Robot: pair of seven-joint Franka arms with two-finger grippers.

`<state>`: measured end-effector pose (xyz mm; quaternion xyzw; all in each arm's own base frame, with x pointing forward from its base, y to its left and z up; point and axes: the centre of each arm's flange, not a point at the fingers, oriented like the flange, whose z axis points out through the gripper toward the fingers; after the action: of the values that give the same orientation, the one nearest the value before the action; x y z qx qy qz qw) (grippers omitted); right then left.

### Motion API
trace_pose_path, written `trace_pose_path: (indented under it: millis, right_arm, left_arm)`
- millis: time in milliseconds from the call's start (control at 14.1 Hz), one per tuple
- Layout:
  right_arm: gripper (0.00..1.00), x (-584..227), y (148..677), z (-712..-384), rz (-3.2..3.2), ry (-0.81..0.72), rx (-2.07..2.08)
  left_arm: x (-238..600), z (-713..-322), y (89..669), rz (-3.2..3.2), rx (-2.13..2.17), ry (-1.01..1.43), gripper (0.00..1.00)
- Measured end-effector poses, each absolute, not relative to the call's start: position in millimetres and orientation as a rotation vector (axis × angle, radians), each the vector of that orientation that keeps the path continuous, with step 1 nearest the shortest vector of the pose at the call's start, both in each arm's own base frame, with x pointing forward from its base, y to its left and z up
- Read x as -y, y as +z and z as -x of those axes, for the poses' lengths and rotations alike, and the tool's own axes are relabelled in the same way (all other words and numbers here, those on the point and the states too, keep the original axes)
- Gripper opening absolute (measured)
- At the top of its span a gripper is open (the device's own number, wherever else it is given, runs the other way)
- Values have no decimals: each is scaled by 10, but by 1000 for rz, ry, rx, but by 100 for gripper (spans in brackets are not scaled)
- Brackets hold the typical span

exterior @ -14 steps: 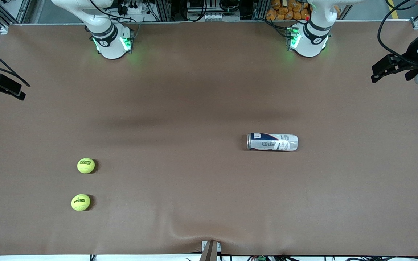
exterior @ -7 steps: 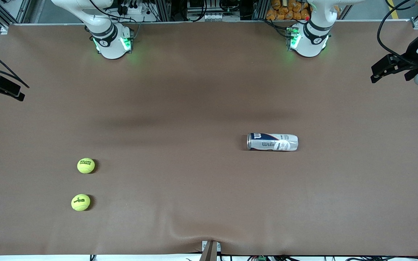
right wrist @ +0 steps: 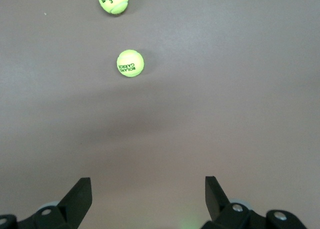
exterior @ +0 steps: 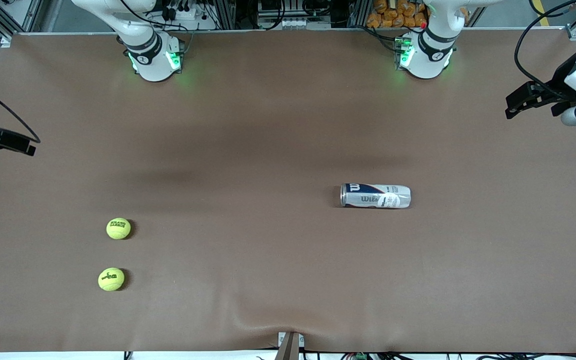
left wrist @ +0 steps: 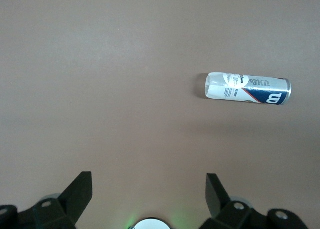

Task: Insert tennis ball vertically with right arm
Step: 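Reach the left gripper down to the lying Wilson ball can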

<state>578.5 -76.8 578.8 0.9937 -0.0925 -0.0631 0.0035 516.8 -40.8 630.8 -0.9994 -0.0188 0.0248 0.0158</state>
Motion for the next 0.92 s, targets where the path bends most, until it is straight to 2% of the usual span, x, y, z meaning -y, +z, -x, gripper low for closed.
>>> trace_pose_path:
  millis: [637,919]
  right_arm:
    - [100,738,5868,-5882,-3119,-73,278]
    - [100,695,5906,-5931,-3121,-8,265]
  left_arm:
    - [468,-5352,6154,3111,33,113,100]
    - [933,-5500,5947,3106,-100,159,100]
